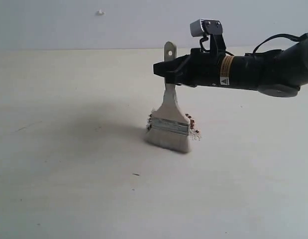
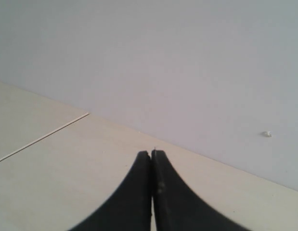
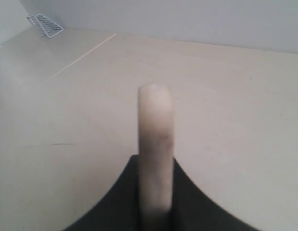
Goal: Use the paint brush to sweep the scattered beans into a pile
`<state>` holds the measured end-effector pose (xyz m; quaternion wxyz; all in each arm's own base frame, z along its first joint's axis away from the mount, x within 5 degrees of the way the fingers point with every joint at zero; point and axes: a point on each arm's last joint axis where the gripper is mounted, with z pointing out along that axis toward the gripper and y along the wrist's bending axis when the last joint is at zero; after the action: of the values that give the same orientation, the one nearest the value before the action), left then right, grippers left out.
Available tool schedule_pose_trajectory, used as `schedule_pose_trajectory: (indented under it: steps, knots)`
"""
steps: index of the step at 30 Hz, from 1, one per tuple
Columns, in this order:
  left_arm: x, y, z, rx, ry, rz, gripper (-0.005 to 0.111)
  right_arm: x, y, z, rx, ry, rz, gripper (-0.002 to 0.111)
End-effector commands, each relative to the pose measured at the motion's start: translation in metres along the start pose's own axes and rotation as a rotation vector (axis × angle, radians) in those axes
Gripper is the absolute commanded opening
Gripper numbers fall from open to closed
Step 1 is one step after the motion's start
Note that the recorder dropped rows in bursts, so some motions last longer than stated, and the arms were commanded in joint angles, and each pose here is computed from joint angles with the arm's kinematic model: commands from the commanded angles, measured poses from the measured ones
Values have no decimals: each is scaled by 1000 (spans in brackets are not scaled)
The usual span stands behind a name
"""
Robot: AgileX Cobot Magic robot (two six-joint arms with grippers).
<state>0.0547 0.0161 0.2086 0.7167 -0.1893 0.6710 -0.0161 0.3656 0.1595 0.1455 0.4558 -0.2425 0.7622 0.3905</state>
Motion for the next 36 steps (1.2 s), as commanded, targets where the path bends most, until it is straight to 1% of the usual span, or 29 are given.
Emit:
schedule_pose_trajectory:
  steps: [1,5,9,11,15,19,21,23,24,26,27,29,30,32,36]
  knots:
    - [0,0,-1,0,-3,-2,0,1,-2,0,31,-7,-22,0]
    - [0,0,-1,0,-3,-2,0,-3,2,0,-20,-46,-39,0]
    - [0,0,-1,0,-3,-2,0,-6,6,-1,-50,-62,-8,0]
    - [0,0,-1,0,-3,-2,0,-13,11,-4,-64,-65,-34,0]
    - [0,0,-1,0,-3,-2,0,-30,21,-14,-50,-81,-42,0]
    - [0,0,-1,0,-3,-2,0,-43,32,-30,-16,-150,-54,0]
    - [0,0,-1,0,-3,-2,0,-45,38,-44,45,-211,-47,0]
    - [0,0,-1,0,-3,-2,0,-37,39,-59,141,-265,-38,0]
    - [0,0,-1,0,-3,-2,0,-33,37,-67,212,-303,-28,0]
    - [0,0,-1,0,-3,-2,0,-13,33,-85,356,-364,18,0]
    - [0,0,-1,0,-3,-2,0,-10,31,-90,397,-405,38,0]
    - [0,0,-1,-2,-3,-2,0,7,32,-109,486,-553,81,0]
    - [0,0,-1,-2,-3,-2,0,11,33,-113,524,-580,84,0]
    - [0,0,-1,-2,-3,-2,0,19,35,-116,599,-569,84,0]
    - [0,0,-1,-2,-3,-2,0,24,39,-116,749,-582,78,0]
